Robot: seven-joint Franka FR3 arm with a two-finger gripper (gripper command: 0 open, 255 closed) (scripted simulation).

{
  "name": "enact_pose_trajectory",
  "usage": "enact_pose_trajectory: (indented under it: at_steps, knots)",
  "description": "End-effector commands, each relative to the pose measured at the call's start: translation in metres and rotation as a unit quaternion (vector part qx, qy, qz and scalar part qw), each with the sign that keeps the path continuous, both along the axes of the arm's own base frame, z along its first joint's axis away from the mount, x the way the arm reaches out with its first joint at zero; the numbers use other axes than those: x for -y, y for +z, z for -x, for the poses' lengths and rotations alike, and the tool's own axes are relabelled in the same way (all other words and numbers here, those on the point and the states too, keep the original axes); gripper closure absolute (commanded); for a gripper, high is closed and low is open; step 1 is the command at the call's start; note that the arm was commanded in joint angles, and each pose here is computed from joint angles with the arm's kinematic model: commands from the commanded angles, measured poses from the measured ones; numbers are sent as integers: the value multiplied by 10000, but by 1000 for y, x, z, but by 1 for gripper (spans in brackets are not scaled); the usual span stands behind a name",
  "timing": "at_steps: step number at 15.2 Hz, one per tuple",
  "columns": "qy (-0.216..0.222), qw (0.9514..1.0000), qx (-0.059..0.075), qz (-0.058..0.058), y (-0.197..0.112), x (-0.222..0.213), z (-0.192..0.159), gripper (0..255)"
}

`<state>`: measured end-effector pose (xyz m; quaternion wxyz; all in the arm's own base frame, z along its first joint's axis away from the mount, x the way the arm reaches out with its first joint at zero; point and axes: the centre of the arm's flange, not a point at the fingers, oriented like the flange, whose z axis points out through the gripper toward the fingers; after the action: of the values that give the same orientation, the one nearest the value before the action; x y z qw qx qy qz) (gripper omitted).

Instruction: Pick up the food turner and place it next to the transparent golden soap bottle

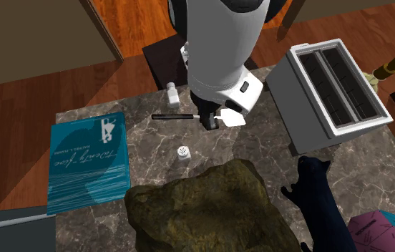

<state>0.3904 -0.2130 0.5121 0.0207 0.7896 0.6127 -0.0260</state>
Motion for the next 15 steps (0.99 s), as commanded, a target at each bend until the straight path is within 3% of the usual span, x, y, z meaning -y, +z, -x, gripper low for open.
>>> enact_pose_trajectory:
  at_steps: [1,15]
  knots:
    - [-1,10000,-2,-1,11,0,-1,255]
    - [-1,10000,-2,-1,85,0,-1,255]
